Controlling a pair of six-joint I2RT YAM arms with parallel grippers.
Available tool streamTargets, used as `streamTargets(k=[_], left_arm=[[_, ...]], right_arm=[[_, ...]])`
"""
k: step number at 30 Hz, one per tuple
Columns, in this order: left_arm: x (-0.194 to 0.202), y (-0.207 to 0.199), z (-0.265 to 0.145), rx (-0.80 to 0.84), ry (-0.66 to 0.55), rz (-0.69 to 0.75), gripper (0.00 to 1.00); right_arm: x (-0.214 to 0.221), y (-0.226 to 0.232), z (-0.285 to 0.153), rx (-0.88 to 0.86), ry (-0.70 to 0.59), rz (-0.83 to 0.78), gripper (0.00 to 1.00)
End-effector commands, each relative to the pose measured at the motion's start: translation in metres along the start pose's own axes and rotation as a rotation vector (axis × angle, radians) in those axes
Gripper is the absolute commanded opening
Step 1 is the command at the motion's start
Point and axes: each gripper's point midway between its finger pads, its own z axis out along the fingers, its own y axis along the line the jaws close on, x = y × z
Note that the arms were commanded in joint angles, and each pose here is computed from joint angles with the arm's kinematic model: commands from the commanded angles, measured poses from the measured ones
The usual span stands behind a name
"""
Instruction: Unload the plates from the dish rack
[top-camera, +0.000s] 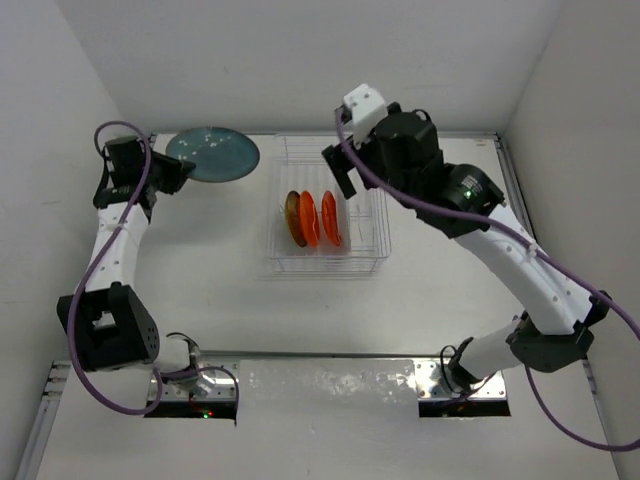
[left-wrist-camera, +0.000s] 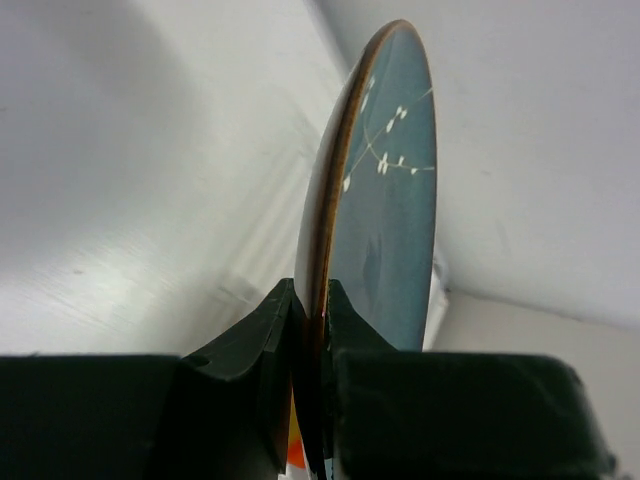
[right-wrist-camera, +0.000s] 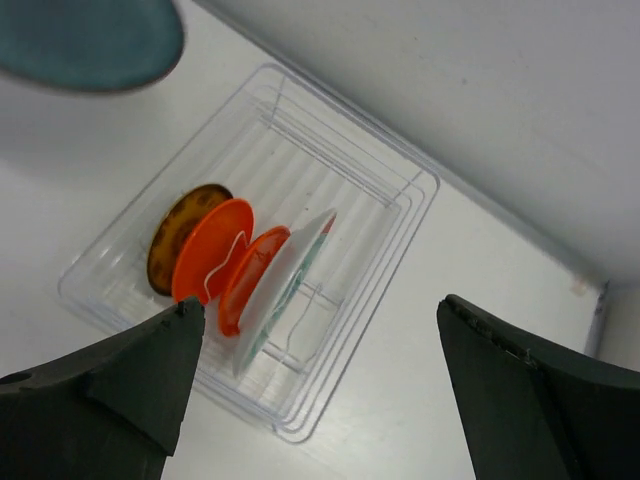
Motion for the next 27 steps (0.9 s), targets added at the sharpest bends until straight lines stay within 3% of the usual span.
streamTargets(k=[1, 6, 11, 16, 17, 18, 19, 23, 26, 27], left_arm=[[-0.022, -0.007, 0.023, 0.138, -0.111, 0.078, 0.00], [-0.034, 0.026, 0.063, 0.121, -0.132, 0.061, 0.00], [-0.046, 0.070, 0.087, 0.000, -0.157, 0.036, 0.00], [-0.031, 0.115, 0.122, -0.104, -0.080, 0.016, 0.00], [-0.028, 0.117, 0.126, -0.106, -0.064, 0.012, 0.05], [-0.026, 0.124, 0.129, -0.124, -0.054, 0.008, 0.18], [-0.022, 0.134, 0.135, -0.146, -0.038, 0.002, 0.24], [-0.006, 0.158, 0.149, -0.201, 0.038, -0.005, 0.39], [0.004, 0.172, 0.150, -0.244, 0.077, -0.015, 0.58], [0.005, 0.174, 0.149, -0.263, 0.081, -0.013, 0.72]], right_arm=[[0.009, 0.003, 0.011, -0.017, 0.079, 0.337, 0.95], [0.016, 0.001, 0.019, -0.103, 0.167, 0.522, 0.94], [0.048, 0.028, 0.049, -0.157, 0.273, 0.527, 0.92], [0.079, 0.035, 0.085, -0.086, 0.387, 0.536, 0.88], [0.091, 0.036, 0.096, -0.049, 0.426, 0.524, 0.87], [0.097, 0.033, 0.100, -0.009, 0.445, 0.522, 0.85], [0.097, 0.026, 0.103, 0.030, 0.447, 0.520, 0.84], [0.122, 0.013, 0.118, 0.148, 0.513, 0.482, 0.77], [0.141, 0.011, 0.128, 0.172, 0.560, 0.473, 0.71], [0.146, 0.011, 0.130, 0.170, 0.568, 0.474, 0.68]])
